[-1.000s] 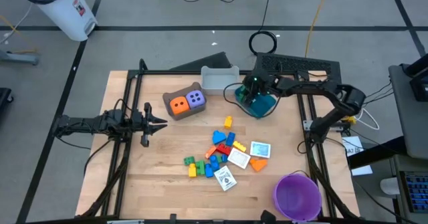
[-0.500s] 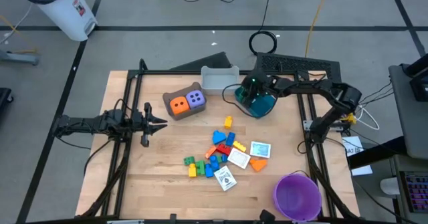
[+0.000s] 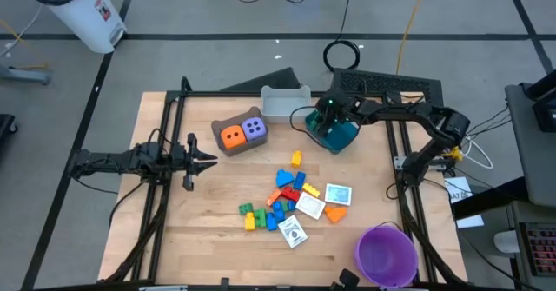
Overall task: Pick & Place Toys
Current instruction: Put the green 8 studs game piece into the blue bin, then put the orange 1 stud game piece into the blue bin
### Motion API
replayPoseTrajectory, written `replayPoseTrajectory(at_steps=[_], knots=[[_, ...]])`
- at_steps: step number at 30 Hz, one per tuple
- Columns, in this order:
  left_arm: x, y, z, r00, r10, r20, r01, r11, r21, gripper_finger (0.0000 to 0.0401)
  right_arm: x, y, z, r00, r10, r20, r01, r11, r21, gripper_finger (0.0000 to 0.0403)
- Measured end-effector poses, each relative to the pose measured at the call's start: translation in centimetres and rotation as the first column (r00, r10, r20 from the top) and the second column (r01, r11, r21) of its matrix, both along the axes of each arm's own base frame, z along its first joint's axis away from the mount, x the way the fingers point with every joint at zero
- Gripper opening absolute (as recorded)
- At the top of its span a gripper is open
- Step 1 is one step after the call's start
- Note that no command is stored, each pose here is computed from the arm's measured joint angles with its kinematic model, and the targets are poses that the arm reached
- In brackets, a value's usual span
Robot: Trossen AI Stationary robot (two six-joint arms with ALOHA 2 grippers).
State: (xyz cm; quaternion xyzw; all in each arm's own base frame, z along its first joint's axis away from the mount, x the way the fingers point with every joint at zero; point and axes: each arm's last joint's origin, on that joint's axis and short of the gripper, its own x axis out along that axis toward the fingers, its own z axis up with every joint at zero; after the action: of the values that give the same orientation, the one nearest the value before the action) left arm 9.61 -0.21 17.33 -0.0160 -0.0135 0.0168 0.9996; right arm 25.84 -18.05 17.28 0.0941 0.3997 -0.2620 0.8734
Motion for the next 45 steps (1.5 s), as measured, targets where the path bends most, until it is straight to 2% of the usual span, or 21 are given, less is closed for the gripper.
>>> replayPoseTrajectory(at_steps=[8,20,25,30,36,45], knots=[[0.0,0.0,0.0,1.0,0.0,0.0,0.0,1.0,0.0,0.0076,0.3,-0.1,-1.3,0.999,0.002,-0.035,-0.001,1.0,0.025,0.0162],[0.0,0.0,0.0,1.0,0.0,0.0,0.0,1.0,0.0,0.0076,0.7,-0.3,-1.1,1.0,0.006,0.007,-0.006,1.0,-0.002,0.0229],[0.0,0.0,0.0,1.0,0.0,0.0,0.0,1.0,0.0,0.0076,0.8,0.5,0.1,0.999,0.029,0.03,-0.028,0.999,-0.019,0.025],[0.0,0.0,0.0,1.0,0.0,0.0,0.0,1.0,0.0,0.0076,1.1,2.5,2.4,0.993,0.09,0.082,-0.086,0.995,-0.056,0.0258],[0.0,0.0,0.0,1.0,0.0,0.0,0.0,1.0,0.0,0.0076,1.3,6.3,4.9,0.971,0.208,0.115,-0.2,0.977,-0.081,0.0256],[0.0,0.0,0.0,1.0,0.001,0.0,-0.001,1.0,0.0,0.0076,1.2,13.8,7.2,0.888,0.442,0.124,-0.435,0.897,-0.083,0.0256]])
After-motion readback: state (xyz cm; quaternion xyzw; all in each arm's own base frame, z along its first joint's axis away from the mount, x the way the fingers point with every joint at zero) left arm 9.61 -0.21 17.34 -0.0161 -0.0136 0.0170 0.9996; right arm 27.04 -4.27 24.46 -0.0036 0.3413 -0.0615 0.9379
